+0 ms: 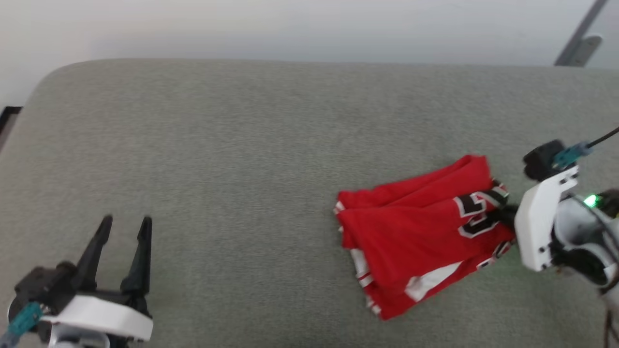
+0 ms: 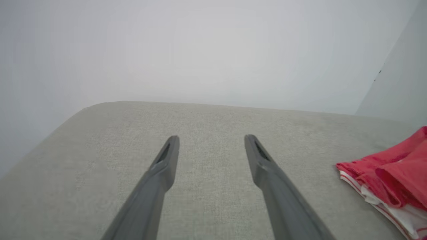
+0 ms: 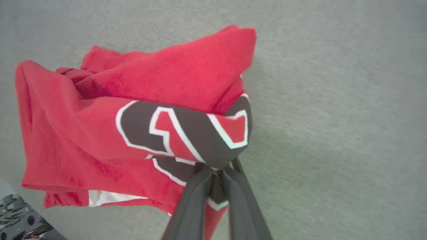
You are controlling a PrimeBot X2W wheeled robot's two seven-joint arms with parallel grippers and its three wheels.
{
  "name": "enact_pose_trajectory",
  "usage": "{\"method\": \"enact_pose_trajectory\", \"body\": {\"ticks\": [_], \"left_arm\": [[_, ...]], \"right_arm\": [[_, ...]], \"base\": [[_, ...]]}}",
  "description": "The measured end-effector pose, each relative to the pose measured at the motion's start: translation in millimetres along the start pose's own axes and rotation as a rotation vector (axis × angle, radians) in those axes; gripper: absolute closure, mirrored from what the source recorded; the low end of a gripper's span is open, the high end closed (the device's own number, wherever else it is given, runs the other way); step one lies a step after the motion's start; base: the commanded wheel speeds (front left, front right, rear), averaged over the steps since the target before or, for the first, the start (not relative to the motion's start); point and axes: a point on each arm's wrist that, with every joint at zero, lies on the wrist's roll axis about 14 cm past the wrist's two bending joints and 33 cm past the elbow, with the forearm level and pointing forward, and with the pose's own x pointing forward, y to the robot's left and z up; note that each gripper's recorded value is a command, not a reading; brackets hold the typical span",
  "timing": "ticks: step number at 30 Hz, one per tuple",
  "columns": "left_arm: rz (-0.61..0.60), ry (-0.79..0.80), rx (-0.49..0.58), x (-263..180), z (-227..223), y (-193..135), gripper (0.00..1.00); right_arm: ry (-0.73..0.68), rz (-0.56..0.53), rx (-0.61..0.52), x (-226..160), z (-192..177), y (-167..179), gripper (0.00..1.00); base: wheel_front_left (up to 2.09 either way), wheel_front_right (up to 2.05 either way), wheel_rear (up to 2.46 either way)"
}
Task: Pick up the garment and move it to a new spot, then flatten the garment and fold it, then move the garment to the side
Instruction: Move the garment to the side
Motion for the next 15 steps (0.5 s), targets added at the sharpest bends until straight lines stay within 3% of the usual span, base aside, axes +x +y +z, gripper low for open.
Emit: {"method": "enact_pose_trajectory", "body": {"ticks": [15], "left_arm": [[-0.306,-0.059,-0.003,88,6,-100,0.00]], "right_arm": [[-0.130,-0.380,-0.003,-74,33,-128,1.00]], "base": [[0.00,0.00,0.00]]}}
